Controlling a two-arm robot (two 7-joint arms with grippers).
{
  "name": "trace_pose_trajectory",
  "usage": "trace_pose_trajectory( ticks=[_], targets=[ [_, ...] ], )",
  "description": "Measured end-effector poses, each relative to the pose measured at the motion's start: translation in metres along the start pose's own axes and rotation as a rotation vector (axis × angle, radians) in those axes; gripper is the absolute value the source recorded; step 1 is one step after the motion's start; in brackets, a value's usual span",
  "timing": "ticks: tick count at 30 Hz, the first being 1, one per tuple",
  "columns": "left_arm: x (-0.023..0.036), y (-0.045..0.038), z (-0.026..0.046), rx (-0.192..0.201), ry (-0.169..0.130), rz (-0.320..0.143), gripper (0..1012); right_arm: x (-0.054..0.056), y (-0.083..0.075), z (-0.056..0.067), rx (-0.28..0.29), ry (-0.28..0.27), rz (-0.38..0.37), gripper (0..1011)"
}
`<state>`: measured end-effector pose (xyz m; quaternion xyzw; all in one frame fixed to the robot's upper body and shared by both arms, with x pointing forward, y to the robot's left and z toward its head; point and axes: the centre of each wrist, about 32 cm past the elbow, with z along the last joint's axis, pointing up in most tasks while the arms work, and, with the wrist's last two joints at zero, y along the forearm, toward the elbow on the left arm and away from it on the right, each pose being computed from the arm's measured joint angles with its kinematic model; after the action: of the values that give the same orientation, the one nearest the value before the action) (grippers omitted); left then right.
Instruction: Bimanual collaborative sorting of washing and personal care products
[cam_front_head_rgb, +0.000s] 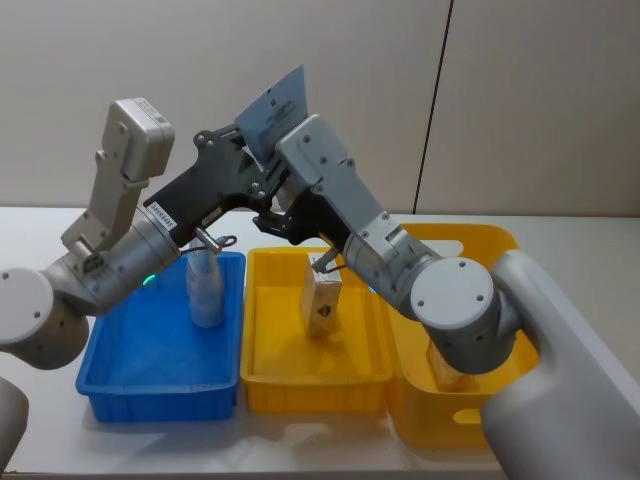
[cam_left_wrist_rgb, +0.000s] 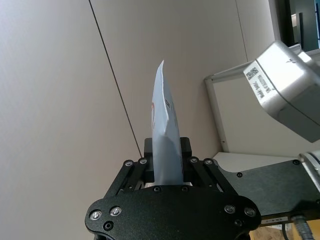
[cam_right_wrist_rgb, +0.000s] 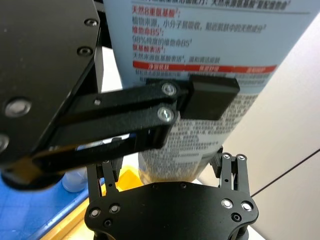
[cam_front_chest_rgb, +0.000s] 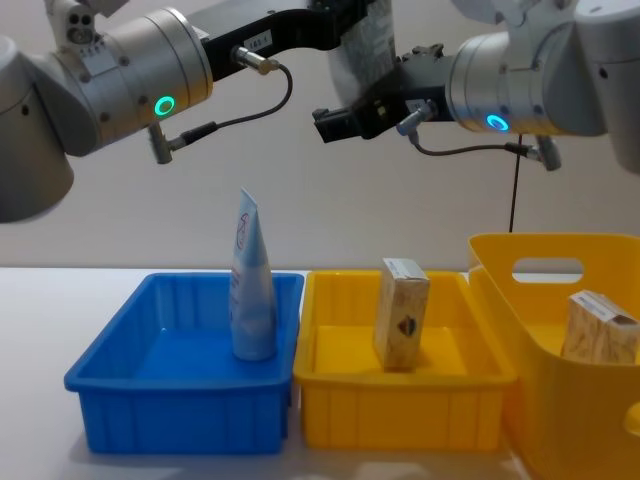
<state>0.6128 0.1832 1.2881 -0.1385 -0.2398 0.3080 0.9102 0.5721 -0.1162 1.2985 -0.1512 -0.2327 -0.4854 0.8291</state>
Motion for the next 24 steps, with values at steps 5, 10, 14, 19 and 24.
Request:
trace_pose_trajectory(
  ticks=[5,10,14,19,24],
  targets=[
    [-0.0009,0.0003,-0.0001,0.004,0.003,-0.001,259,-0.0001,0.0027,0.001,0.004,0.003,-0.006,1003],
    [-0.0015,0.0006,-0.0002,0.008,0.005,-0.001,259,0.0001,0.0046,0.0015,0.007,0.007,-0.011,1003],
    [-0.0019,0.0008,-0.0003,0.011,0.006,-0.001,259,0.0002,0.006,0.002,0.009,0.01,-0.015,936],
    [-0.0021,0.0008,-0.0003,0.012,0.006,-0.002,259,0.0003,0.0069,0.0023,0.011,0.013,-0.018,819],
    [-0.0024,0.0007,-0.0002,0.013,0.007,-0.002,259,0.0002,0.0077,0.0027,0.012,0.014,-0.019,659]
  ],
)
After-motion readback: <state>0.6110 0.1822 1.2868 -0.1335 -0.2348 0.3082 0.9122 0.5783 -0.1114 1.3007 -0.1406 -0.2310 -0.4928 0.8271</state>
